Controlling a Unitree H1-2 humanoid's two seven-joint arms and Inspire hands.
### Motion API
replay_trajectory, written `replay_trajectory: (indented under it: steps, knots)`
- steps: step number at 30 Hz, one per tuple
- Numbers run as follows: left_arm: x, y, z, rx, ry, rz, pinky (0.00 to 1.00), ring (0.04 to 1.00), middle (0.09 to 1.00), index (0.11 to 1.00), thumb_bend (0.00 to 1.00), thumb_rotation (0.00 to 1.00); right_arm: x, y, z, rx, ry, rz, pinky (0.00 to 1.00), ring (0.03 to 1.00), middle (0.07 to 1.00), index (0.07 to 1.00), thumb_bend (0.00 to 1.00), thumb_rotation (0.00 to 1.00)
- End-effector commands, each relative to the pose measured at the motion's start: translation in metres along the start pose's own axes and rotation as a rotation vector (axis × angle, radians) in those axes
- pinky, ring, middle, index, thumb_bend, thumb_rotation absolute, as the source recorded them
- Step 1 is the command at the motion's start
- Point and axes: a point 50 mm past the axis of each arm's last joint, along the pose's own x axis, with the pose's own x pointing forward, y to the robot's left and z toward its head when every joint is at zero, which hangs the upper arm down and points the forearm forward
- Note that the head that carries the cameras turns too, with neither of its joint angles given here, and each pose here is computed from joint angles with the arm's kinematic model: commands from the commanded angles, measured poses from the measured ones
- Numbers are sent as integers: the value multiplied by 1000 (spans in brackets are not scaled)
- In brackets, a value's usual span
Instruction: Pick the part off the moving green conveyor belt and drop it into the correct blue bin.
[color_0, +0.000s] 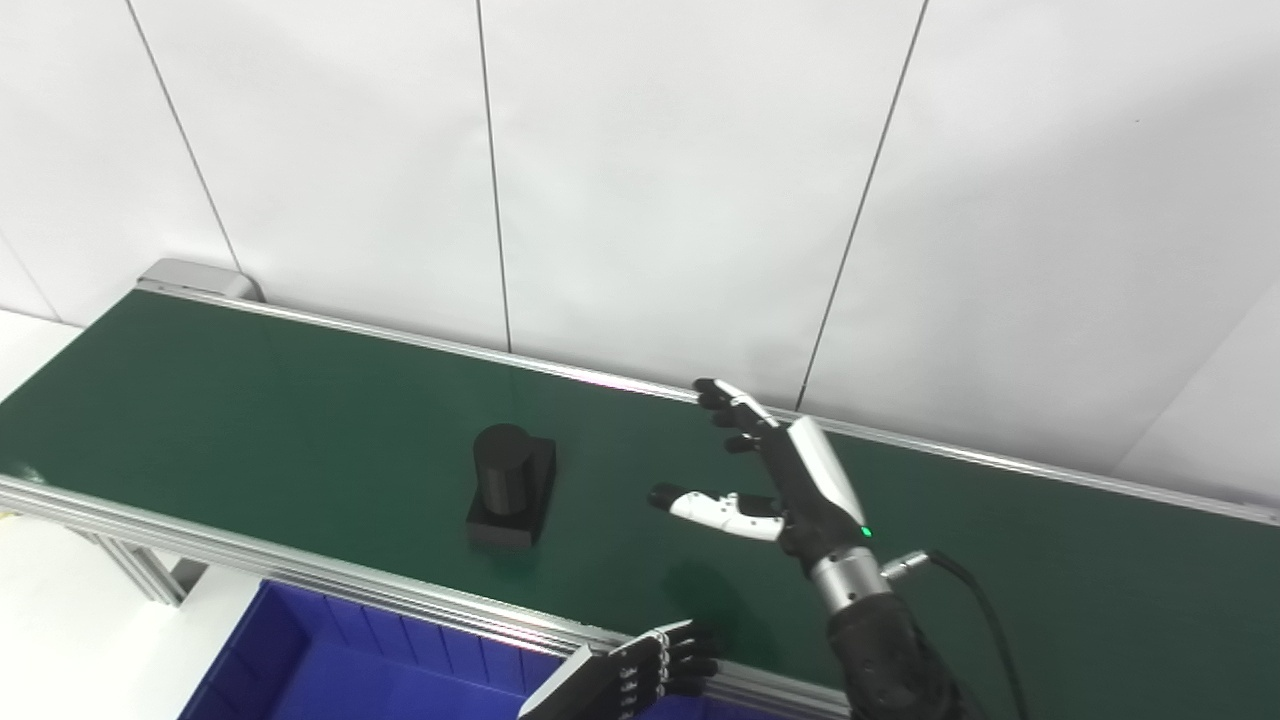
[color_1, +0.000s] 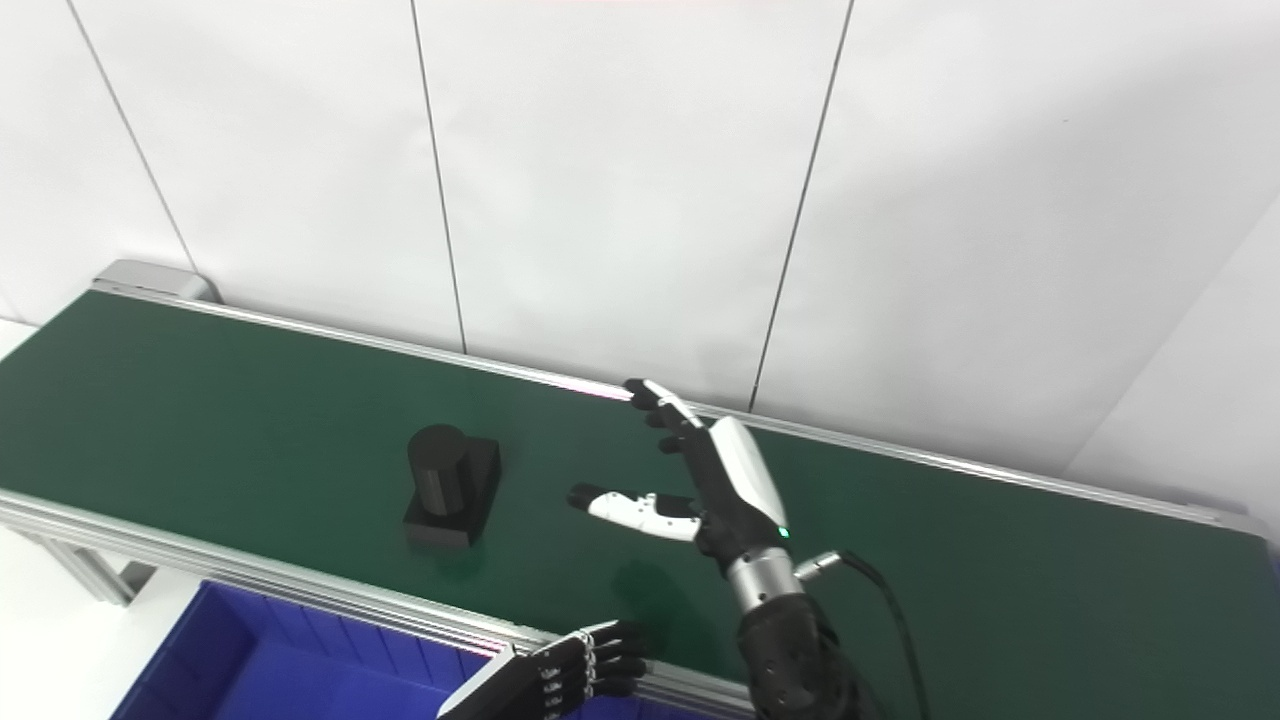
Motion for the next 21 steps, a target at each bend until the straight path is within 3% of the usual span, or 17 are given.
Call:
replay_trajectory:
  steps: [1,13,21]
  knots:
    - [9,-3,10,14,-72,-8,846,865,882,887,1000,126,17,-5,30,-15,-141,-26,808,874,882,889,777,511]
    - [13,-11,8,16,-72,-14,843,868,886,889,971,85,41,23,31,-36,-120,57,797,854,862,878,781,499]
    - [18,-16,8,33,-76,-22,844,870,893,885,969,95,50,33,19,-55,-102,95,787,847,856,872,785,490]
